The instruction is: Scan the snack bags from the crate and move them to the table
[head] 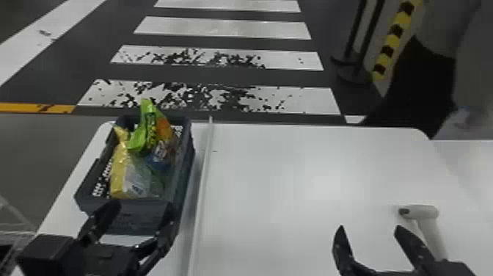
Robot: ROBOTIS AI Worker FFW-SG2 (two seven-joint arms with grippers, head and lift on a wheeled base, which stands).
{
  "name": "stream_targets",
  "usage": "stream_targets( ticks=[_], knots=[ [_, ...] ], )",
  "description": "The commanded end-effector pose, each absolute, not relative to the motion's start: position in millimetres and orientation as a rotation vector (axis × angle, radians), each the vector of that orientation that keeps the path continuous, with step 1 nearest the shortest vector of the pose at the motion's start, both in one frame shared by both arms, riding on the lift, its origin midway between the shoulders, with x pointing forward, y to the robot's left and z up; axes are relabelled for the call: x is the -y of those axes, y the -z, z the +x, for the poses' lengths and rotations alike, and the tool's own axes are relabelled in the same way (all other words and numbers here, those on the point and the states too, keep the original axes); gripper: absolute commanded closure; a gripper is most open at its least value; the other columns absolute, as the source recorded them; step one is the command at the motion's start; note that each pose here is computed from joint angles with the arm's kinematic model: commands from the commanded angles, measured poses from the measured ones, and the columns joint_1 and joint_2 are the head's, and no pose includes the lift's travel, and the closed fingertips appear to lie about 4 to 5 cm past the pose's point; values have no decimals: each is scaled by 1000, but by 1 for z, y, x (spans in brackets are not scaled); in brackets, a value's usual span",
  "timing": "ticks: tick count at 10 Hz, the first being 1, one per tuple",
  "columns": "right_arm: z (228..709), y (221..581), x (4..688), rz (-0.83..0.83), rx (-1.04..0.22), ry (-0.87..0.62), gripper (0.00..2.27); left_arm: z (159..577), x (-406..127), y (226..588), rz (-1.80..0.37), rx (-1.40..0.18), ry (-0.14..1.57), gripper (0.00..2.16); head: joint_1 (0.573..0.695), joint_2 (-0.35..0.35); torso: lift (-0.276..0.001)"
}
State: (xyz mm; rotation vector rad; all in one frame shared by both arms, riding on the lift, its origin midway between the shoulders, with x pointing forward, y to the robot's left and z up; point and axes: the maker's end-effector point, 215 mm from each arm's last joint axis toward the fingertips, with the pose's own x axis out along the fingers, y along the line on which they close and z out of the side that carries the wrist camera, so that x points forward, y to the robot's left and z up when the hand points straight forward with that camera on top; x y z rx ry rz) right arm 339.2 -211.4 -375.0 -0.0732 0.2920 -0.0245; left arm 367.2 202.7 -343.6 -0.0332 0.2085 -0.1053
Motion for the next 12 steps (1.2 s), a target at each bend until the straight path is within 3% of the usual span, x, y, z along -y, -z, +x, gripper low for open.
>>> stream_targets(
  ticks=[1,4,12],
  knots=[
    [339,374,211,-75,-292,23,120,371,-208,336,-37,-192,99,137,695,-16,-95],
    [338,375,211,-77,-295,21,120,381,-235,324,-57,-167,52,134,695,3,-95],
    [337,375,197,-95,-293,-29,120,400,-311,316,-130,-173,-103,134,695,155,-95]
  ],
)
